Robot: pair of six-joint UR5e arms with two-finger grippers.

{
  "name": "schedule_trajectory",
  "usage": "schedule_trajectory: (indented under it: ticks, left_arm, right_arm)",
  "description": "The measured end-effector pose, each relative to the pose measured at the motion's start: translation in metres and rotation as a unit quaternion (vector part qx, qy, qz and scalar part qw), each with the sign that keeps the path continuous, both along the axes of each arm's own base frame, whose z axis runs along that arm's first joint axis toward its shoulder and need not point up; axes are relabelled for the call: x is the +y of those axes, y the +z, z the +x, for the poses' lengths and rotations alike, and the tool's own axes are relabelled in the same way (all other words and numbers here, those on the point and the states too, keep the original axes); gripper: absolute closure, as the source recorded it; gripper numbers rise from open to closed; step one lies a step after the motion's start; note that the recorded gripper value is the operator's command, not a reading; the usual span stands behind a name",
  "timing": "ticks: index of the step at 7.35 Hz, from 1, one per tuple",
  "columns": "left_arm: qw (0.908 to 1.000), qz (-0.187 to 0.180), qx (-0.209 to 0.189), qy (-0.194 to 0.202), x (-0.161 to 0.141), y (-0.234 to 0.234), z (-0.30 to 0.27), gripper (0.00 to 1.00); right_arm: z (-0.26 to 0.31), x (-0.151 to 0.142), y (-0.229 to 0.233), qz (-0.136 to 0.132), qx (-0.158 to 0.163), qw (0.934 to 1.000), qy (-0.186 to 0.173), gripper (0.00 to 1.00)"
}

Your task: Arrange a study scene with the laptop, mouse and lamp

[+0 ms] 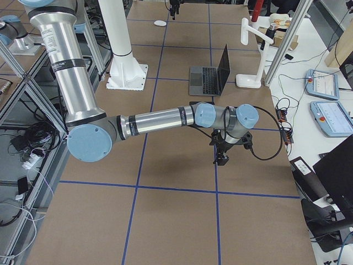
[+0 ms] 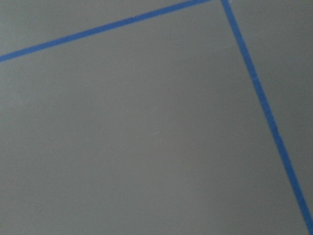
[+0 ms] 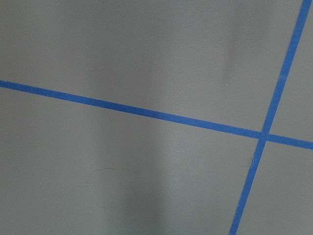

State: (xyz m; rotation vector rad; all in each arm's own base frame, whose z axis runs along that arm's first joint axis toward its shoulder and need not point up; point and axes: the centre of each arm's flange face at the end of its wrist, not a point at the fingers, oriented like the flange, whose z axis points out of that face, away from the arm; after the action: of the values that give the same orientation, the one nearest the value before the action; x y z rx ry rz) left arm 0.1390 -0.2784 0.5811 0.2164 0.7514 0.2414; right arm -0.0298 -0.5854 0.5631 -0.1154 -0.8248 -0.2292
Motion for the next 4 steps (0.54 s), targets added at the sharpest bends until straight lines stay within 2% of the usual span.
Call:
schedule_trajectory:
  ticks: [2,4]
  left_arm:
    - [0.9986,-0.049,-0.002,-0.018,0.027,0.052,-0.022,0.01]
    - [0.9973,-0.07,-0.003,-0.023,0.057,0.078,-0.047,0.01]
  right_arm:
    - [0.002,0.012,-0.012,0.0,0.002,0.9999,0.015,0.03]
    - [0.003,0.018,-0.023,0.005,0.002,0.9997,0.022,0.03]
